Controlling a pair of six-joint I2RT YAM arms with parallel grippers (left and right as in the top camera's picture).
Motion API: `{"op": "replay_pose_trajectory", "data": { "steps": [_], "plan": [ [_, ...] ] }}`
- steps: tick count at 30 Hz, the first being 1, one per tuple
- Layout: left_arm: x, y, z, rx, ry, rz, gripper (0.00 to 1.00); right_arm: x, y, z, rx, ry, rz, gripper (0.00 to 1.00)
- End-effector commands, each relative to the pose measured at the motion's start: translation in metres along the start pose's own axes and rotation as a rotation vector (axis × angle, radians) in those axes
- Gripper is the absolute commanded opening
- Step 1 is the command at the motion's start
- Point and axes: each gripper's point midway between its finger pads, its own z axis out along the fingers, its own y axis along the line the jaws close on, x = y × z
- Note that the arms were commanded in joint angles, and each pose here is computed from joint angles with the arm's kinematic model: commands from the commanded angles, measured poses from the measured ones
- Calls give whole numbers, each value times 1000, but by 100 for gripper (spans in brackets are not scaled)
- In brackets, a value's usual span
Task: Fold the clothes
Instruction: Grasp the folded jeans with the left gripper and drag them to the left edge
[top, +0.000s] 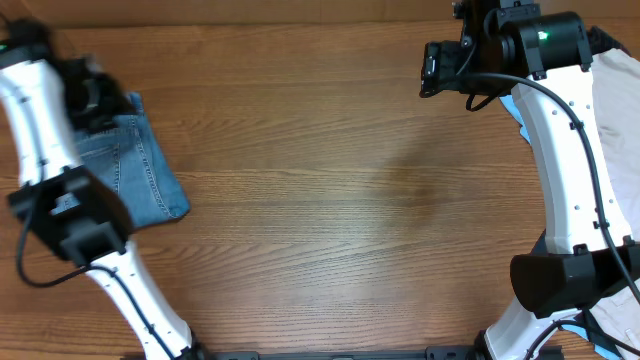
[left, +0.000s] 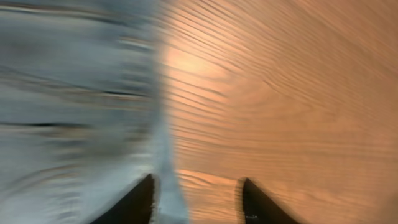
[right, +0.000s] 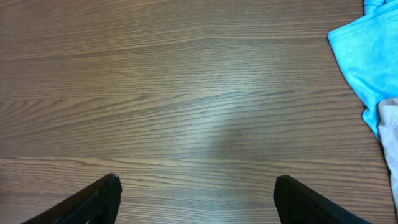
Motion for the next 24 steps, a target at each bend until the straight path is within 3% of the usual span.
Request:
{"op": "replay_pose_trajectory", "data": {
  "steps": [1, 3, 11, 18, 24],
  "plan": [
    [31, -40, 19, -54, 94, 104, 17, -4, -2, -7, 6, -24, 5, 82],
    [46, -40, 34, -137, 148, 90, 4, -3, -2, -7, 6, -23, 5, 82],
    [115, -9, 79, -308, 387, 1, 4, 1, -5, -7, 20, -6, 6, 82],
    [134, 43, 81, -464, 442, -88, 4, 1, -6, -7, 27, -4, 6, 83],
    [127, 93, 60, -565, 402, -198, 4, 1, -6, -7, 27, -4, 3, 83]
  ]
}}
